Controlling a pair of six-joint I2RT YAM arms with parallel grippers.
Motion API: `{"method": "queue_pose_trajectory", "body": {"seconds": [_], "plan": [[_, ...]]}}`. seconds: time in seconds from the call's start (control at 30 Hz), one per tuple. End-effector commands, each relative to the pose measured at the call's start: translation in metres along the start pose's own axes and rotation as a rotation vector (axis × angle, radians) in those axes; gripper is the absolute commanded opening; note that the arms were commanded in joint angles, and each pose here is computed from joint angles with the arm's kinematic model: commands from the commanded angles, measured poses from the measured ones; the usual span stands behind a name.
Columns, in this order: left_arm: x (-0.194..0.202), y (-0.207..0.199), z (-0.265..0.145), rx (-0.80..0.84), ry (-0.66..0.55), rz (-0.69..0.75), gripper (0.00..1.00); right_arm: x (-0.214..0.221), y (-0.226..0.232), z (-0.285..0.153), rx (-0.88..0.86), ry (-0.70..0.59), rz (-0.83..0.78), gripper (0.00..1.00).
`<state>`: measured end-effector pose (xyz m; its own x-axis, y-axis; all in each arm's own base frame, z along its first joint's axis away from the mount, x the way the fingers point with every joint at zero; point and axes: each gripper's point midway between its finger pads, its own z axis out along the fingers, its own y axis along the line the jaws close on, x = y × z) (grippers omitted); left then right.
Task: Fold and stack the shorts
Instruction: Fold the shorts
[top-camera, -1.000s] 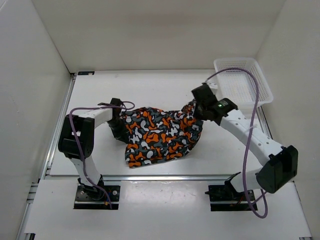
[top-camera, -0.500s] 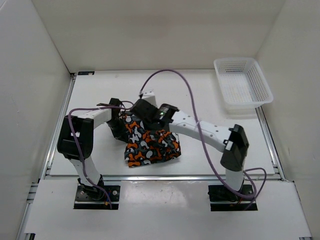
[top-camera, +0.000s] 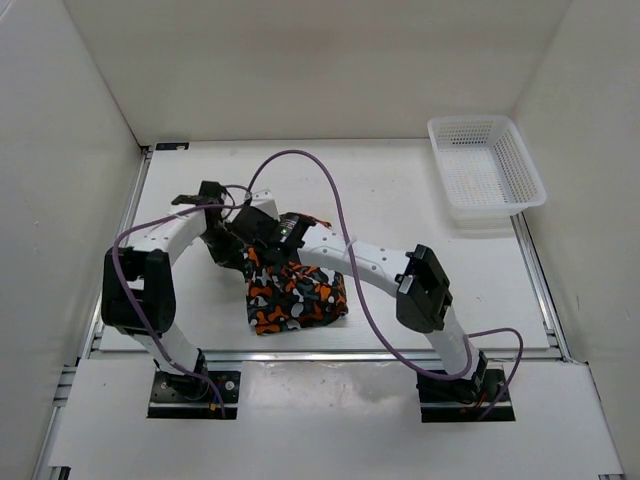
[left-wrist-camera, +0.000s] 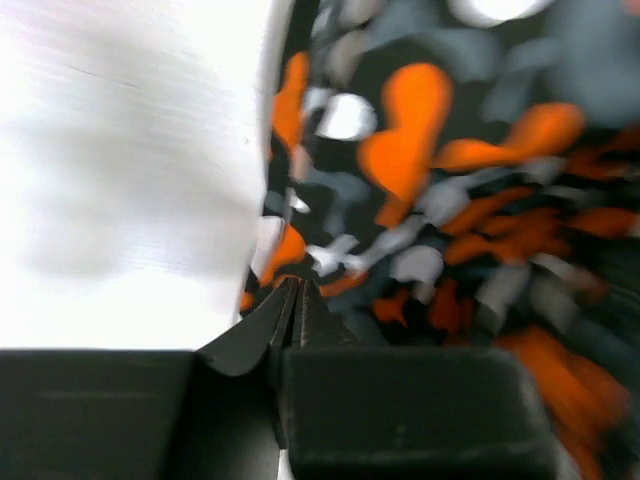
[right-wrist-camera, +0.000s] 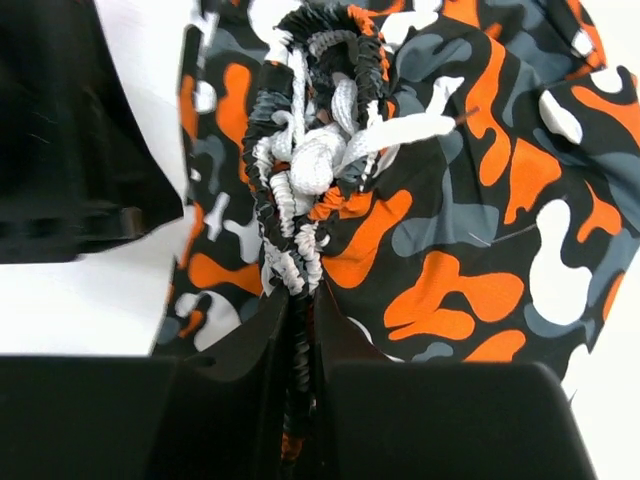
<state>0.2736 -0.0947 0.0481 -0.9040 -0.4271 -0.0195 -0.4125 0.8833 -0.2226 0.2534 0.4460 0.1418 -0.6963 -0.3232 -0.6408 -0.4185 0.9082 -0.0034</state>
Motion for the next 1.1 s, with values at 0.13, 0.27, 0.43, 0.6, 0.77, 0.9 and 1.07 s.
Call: {"method": "queue_pose_trajectory", "body": {"seconds": [0.13, 0.27, 0.43, 0.6, 0.77, 0.9, 1.07], "plan": [[-0.042, 0.005, -0.094, 0.016, -0.176, 0.01, 0.28, -0.027, 0.041, -0.009, -0.179, -0.044, 0.025, 0.74], [-0.055, 0.014, -0.119, 0.03, -0.233, -0.019, 0.31, -0.035, 0.032, -0.039, -0.227, -0.092, 0.05, 0.88], [-0.053, 0.009, -0.131, 0.074, -0.268, -0.003, 0.25, -0.027, -0.025, -0.072, -0.16, -0.142, 0.145, 0.56], [-0.025, -0.029, -0.108, 0.219, -0.2, 0.082, 0.1, 0.033, -0.085, -0.043, -0.088, -0.007, 0.218, 0.11], [-0.009, -0.052, -0.055, 0.212, -0.094, 0.116, 0.1, 0.052, -0.074, -0.015, -0.155, 0.079, 0.224, 0.09], [-0.011, -0.038, -0.011, 0.105, -0.029, 0.101, 0.1, 0.087, -0.083, 0.026, -0.084, 0.188, 0.237, 0.06], [-0.008, -0.024, 0.026, 0.007, 0.026, 0.156, 0.1, 0.123, -0.106, 0.065, 0.015, 0.297, 0.261, 0.04]]}}
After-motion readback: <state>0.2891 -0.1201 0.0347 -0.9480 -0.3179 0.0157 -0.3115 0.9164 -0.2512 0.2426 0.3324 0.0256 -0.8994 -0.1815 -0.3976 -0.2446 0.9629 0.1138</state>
